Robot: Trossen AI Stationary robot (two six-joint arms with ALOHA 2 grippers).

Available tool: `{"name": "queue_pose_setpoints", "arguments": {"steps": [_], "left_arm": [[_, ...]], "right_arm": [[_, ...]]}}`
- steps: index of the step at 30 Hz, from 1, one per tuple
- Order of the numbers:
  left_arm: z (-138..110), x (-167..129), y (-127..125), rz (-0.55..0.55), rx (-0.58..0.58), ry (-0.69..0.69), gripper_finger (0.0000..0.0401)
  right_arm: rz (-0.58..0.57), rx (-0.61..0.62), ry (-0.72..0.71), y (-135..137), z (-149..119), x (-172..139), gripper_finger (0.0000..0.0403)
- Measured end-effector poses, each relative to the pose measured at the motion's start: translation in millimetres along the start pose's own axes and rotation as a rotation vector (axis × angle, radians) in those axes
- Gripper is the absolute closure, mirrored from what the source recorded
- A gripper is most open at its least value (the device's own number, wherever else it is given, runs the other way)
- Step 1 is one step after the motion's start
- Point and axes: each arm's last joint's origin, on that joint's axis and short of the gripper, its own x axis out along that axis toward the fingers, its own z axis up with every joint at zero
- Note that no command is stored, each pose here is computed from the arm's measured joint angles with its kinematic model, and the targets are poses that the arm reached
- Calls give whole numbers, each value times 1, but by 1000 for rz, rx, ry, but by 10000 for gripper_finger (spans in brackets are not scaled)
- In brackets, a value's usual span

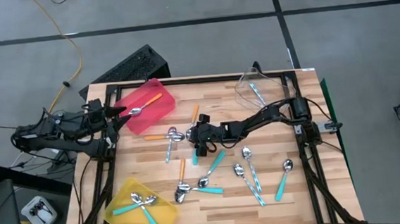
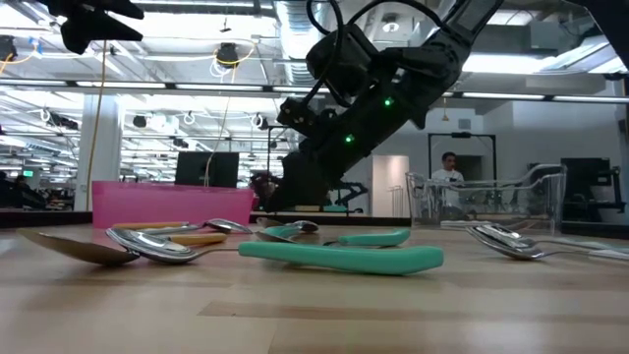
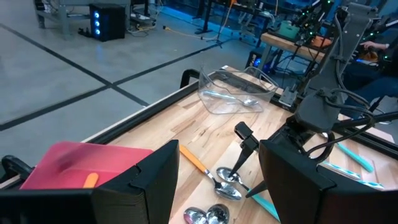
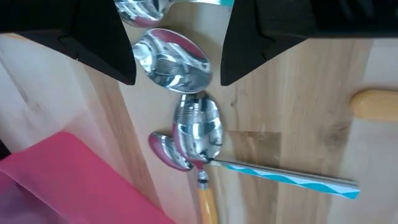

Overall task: Sort silverware by color (type)
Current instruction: Put the orange spoon into the red bin

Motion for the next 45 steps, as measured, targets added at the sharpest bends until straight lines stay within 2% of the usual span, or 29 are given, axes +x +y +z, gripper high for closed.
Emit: {"name": "queue_pose_setpoints", "arguments": {"steps": [10,16,21,25,45], "left_arm": [[0,0,0,4,-1,-2,196],[0,0,0,6,-2,-4,196],[0,0,0,14,-2,-7,196],[0,0,1,16,-2,-8,196],[0,0,1,16,-3,-8,196]], "right_arm": [[8,4,-19,4,2,-1,143],[16,-6,0,11,-8,7,143],[-24,-47,21,12,-10,7,143],[-14,-34,-18,9,2,5,143],[-14,-2,17,7,-8,15,143]]}}
